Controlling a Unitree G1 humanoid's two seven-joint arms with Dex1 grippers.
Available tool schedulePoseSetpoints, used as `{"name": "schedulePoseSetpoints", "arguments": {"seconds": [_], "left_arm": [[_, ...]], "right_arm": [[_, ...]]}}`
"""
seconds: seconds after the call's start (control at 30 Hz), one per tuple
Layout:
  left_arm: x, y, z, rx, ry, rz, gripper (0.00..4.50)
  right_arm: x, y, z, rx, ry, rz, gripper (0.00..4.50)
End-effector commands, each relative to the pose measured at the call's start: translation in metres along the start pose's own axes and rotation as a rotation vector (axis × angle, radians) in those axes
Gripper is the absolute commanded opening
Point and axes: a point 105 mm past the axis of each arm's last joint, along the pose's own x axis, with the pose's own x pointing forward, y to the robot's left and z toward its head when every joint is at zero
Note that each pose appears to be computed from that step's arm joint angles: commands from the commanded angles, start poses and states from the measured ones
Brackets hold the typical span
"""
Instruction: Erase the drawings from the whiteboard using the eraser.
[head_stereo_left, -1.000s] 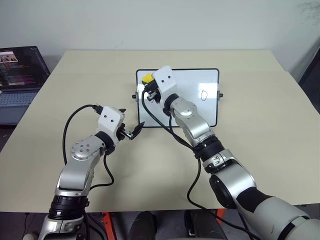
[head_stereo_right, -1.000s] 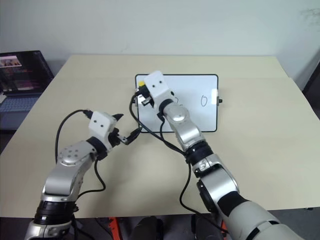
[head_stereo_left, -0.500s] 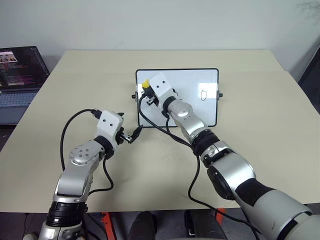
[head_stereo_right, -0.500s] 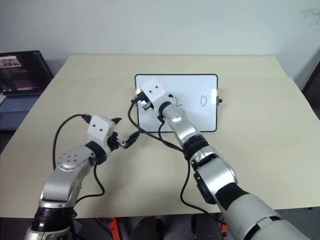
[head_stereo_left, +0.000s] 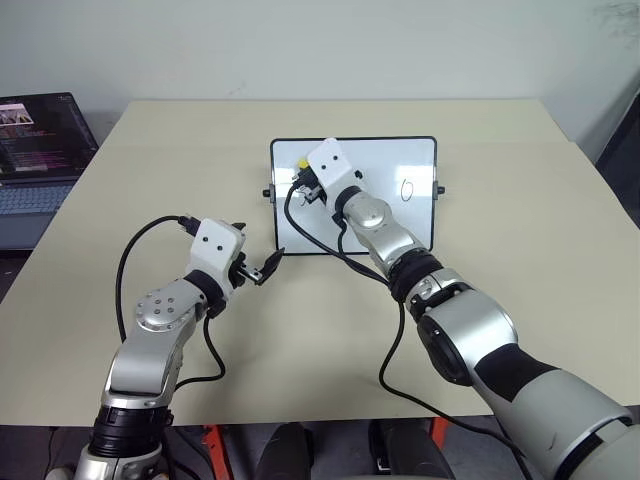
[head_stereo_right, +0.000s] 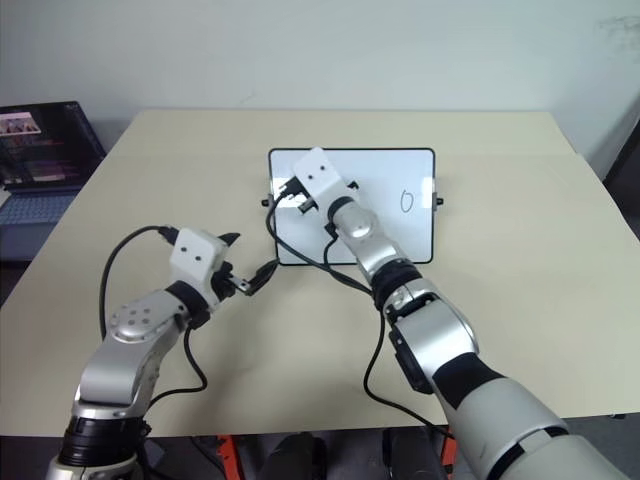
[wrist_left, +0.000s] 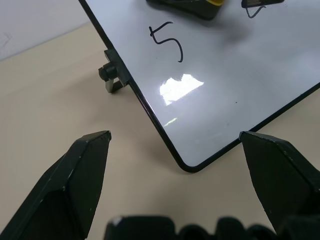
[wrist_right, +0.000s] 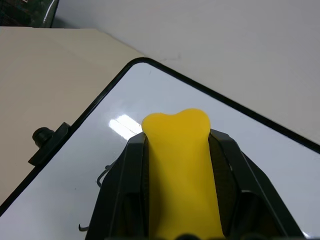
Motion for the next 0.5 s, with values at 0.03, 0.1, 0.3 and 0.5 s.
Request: {"name": "schedulePoseSetpoints", "arguments": {"seconds": [0.03, 0.1, 0.3, 0.5], "left_arm": [[-0.006, 0.006, 0.016, 0.034, -0.046, 0.035, 4.5], [-0.008, 0.007, 0.016, 0.036, -0.044, 0.043, 4.5], [-0.013, 0.01, 0.019, 0.037, -0.042, 0.071, 4.5], [-0.017, 0.012, 0.02, 0.036, -0.041, 0.096, 4.5]], "right_arm": [[0.005, -0.002, 0.022, -0.02, -0.064, -0.009, 1.28], [0.005, 0.001, 0.022, -0.02, -0.063, -0.004, 1.28], [0.005, 0.012, 0.017, -0.011, -0.049, 0.024, 1.28], [0.004, 0.026, 0.011, -0.014, -0.031, 0.064, 1.28]]}}
